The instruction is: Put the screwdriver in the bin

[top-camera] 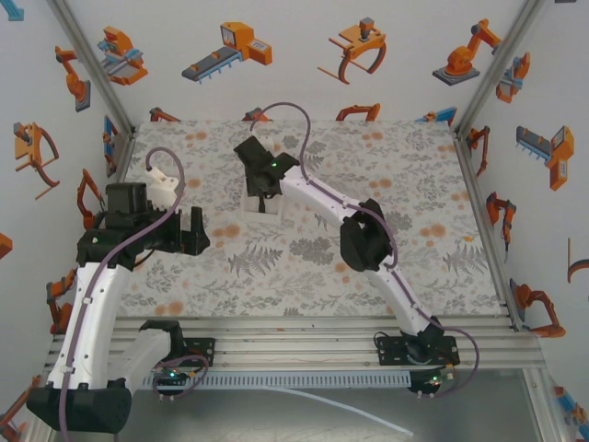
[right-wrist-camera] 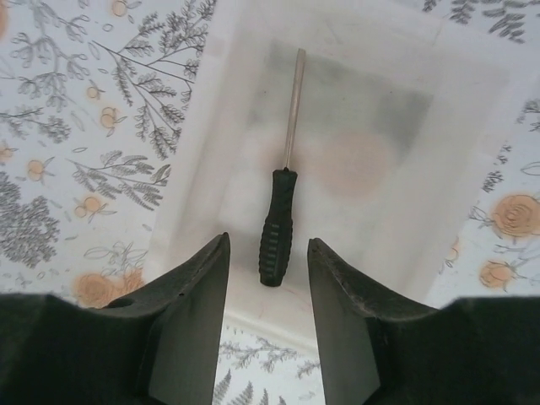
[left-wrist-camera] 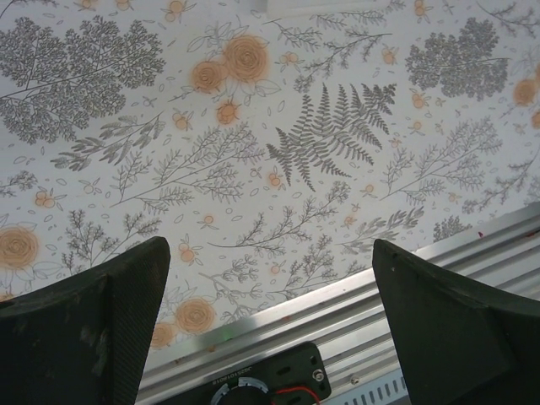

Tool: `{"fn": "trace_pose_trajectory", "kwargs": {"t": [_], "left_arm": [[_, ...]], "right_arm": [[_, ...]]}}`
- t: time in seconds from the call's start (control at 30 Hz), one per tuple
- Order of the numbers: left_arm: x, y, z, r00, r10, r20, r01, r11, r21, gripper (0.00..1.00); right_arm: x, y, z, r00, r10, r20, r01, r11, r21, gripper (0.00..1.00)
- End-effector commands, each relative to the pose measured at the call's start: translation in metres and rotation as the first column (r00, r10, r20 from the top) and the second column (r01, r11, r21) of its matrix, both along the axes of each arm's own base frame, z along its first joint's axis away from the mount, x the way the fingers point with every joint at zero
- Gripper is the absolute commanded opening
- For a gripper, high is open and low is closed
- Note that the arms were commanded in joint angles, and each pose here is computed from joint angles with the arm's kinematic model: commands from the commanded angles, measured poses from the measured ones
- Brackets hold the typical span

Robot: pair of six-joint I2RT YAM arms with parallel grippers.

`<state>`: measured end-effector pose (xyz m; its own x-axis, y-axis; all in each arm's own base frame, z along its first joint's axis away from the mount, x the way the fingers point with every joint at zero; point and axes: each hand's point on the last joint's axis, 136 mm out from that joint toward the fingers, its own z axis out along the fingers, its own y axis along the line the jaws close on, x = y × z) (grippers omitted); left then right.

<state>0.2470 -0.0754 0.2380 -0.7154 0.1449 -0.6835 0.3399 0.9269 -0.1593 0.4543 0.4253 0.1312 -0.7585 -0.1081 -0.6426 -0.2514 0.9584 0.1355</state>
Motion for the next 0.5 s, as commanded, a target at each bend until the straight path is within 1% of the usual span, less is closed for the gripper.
{"fn": "trace_pose_trajectory", "kwargs": {"t": [0.0,0.13,0.23,0.27,0.3,0.33,0.37,0.43,0.47], "left_arm": [[0.009,0.006,0.007,0.999,0.017,0.031,-0.019,0.999,0.043,0.97],[0.016,0.012,0.0,0.999,0.036,0.026,-0.038,0.996,0.076,0.97],[0.024,0.018,-0.007,0.998,0.066,0.023,-0.068,0.992,0.107,0.97],[0.027,0.02,-0.008,0.996,0.084,0.023,-0.086,0.99,0.111,0.97],[0.03,0.022,-0.011,0.995,0.1,0.025,-0.103,0.988,0.116,0.97],[0.033,0.024,-0.013,0.993,0.115,0.026,-0.117,0.986,0.12,0.97],[0.036,0.026,-0.016,0.991,0.13,0.029,-0.132,0.983,0.124,0.97],[0.042,0.029,-0.022,0.987,0.154,0.034,-0.157,0.979,0.13,0.97],[0.045,0.03,-0.024,0.987,0.157,0.035,-0.161,0.978,0.134,0.97]], "right_arm": [[-0.006,-0.013,0.089,0.991,0.016,0.131,-0.022,0.999,0.046,0.46],[-0.025,-0.033,0.127,0.977,0.051,0.209,-0.062,0.997,0.046,0.56],[-0.041,-0.064,0.152,0.957,0.039,0.288,-0.056,0.997,0.049,0.65],[-0.048,-0.075,0.154,0.952,0.036,0.306,-0.053,0.997,0.049,0.71],[-0.055,-0.087,0.157,0.947,0.028,0.32,-0.045,0.998,0.047,0.75],[-0.06,-0.098,0.157,0.946,0.024,0.324,-0.041,0.998,0.043,0.76],[-0.066,-0.109,0.154,0.944,0.023,0.329,-0.035,0.999,0.032,0.83],[-0.076,-0.132,0.143,0.934,-0.005,0.356,0.003,1.0,0.006,0.83],[-0.083,-0.14,0.138,0.928,0.009,0.372,-0.006,1.0,-0.007,0.82]]}}
